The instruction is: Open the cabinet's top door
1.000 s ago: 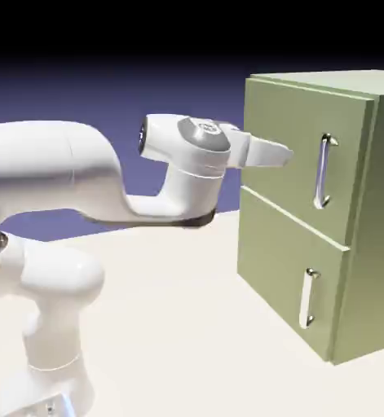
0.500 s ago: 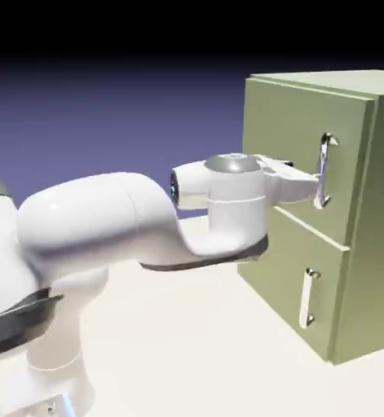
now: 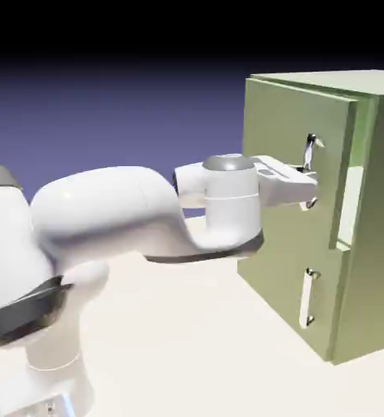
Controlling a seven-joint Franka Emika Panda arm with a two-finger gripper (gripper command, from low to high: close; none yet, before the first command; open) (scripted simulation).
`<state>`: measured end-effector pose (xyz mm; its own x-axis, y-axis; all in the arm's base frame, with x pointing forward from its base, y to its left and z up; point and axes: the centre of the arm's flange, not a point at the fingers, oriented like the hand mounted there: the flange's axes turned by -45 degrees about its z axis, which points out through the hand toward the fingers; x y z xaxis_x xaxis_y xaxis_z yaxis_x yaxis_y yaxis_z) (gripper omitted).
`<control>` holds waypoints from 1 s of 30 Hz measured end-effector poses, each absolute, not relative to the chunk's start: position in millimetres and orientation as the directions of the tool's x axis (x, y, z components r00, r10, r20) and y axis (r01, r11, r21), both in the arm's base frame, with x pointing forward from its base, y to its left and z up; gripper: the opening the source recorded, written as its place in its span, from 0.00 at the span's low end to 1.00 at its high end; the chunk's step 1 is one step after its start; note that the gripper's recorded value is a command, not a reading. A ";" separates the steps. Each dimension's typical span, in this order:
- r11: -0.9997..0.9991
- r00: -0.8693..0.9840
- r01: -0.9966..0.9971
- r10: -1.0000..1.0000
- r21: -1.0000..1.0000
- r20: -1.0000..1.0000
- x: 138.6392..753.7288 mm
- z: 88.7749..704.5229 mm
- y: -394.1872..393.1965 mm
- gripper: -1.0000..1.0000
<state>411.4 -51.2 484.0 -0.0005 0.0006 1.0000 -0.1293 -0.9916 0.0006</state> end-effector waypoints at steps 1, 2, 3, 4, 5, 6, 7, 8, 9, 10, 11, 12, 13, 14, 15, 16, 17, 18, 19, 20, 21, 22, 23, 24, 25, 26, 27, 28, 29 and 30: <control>-0.988 -0.001 -0.153 0.001 0.000 1.000 402.5 484.0 -46.4 0.00; -0.984 -0.001 -0.177 0.000 0.000 1.000 393.6 484.0 -41.2 0.00; -0.979 -0.001 -0.202 0.000 0.000 1.000 384.5 484.0 -35.7 0.00; -0.974 -0.001 -0.227 0.000 0.000 1.000 375.6 484.0 -30.0 0.00; -0.968 0.000 -0.251 0.000 0.000 1.000 366.9 484.0 -24.0 0.00; -0.962 -0.001 -0.271 0.000 0.000 1.000 359.8 484.0 -19.5 0.00; -0.959 -0.007 -0.285 0.007 0.004 1.000 355.2 484.2 -16.9 0.00; -0.956 -0.012 -0.292 0.008 0.004 1.000 353.0 484.8 -16.1 0.00; -0.956 -0.017 -0.294 0.013 0.007 1.000 352.5 485.2 -15.9 0.00; -0.956 -0.018 -0.294 0.011 0.005 1.000 352.9 485.6 -16.4 0.00; -0.956 -0.017 -0.292 0.009 0.004 1.000 353.7 485.8 -16.8 0.00; -0.957 -0.014 -0.290 0.008 0.003 1.000 354.6 485.5 -17.1 0.00; -0.957 -0.009 -0.289 0.000 -0.003 1.000 355.0 485.3 -17.1 0.00; -0.957 -0.003 -0.289 -0.001 -0.002 1.000 354.6 484.7 -16.0 0.00; -0.956 0.001 -0.293 -0.003 -0.003 1.000 352.6 484.2 -13.8 0.00; -0.952 0.004 -0.306 -0.003 -0.002 1.000 348.7 484.4 -10.7 0.00; -0.948 0.002 -0.318 0.000 0.000 1.000 343.8 484.1 -6.7 0.00; -0.944 0.000 -0.331 0.000 0.000 1.000 339.0 484.0 -2.8 0.00; -0.939 0.000 -0.343 -0.001 0.000 1.000 334.8 484.0 0.7 0.00; -0.935 0.001 -0.355 -0.001 0.000 1.000 331.0 484.1 4.0 0.00; -0.931 0.001 -0.366 -0.001 0.000 1.000 327.3 484.1 7.3 0.00; -0.926 0.001 -0.377 -0.001 0.000 1.000 323.5 484.1 10.7 0.00; -0.922 0.001 -0.388 -0.001 0.000 1.000 319.9 484.1 14.1 0.00; -0.917 0.000 -0.398 -0.001 -0.001 1.000 316.4 484.1 17.5 0.00; -0.913 0.000 -0.409 -0.001 -0.001 1.000 313.0 484.0 20.8 0.00; -0.908 0.000 -0.418 -0.001 -0.001 1.000 309.9 484.1 23.8 0.00; -0.904 0.001 -0.427 0.000 0.000 1.000 307.1 484.1 26.5 0.00; -0.900 0.002 -0.436 0.000 0.001 1.000 304.5 484.1 29.1 0.00; -0.896 0.002 -0.444 0.000 0.001 1.000 301.7 484.1 32.1 0.00; -0.891 0.000 -0.453 -0.002 -0.001 1.000 298.6 484.1 35.6 0.00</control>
<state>298.6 35.6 484.1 0.0003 -0.0017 1.0000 -0.4533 -0.8914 -0.0014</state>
